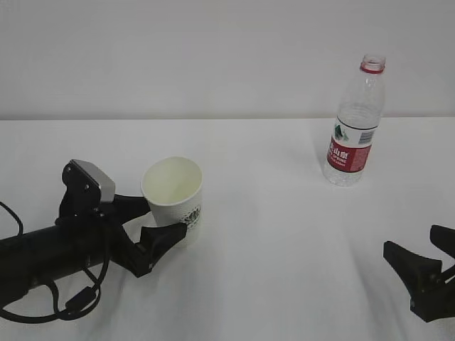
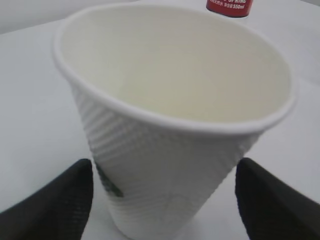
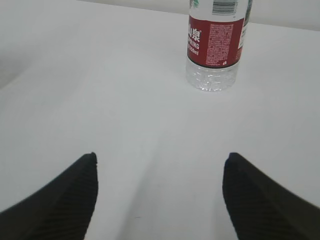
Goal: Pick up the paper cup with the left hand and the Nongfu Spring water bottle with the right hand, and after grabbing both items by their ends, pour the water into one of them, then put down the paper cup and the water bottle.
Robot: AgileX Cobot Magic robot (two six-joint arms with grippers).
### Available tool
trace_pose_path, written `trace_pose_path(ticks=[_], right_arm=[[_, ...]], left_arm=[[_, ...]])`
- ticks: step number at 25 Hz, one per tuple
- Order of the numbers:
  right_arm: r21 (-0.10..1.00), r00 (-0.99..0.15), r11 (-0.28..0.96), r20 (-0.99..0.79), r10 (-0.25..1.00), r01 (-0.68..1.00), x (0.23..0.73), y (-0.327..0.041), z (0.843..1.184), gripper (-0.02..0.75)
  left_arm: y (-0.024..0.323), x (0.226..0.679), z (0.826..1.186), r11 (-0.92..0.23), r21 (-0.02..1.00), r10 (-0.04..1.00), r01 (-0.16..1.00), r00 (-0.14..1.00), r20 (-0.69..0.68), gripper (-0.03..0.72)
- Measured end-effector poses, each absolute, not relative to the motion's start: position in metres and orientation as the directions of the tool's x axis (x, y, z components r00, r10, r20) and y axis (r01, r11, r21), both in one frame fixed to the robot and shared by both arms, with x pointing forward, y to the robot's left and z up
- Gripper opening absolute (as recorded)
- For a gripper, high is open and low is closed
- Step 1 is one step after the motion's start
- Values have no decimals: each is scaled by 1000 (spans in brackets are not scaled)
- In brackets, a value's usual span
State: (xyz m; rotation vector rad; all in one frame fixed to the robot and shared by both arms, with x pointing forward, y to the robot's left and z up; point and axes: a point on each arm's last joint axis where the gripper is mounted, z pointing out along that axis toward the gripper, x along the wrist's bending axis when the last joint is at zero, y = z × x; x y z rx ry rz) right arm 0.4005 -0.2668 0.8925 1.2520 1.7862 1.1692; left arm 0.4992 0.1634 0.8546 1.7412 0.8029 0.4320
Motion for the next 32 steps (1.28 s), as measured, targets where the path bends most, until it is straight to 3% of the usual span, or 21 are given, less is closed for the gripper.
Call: trace_pose_path(ticks=[16, 32], right_arm=[[922, -344, 151, -20, 939, 357, 400, -266, 893, 587], [922, -346, 151, -20, 938, 357, 400, -265, 893, 587]], left_arm=[[157, 516, 864, -123, 961, 701, 247, 708, -93, 650], [155, 513, 852, -149, 950, 677, 273, 728, -103, 634]])
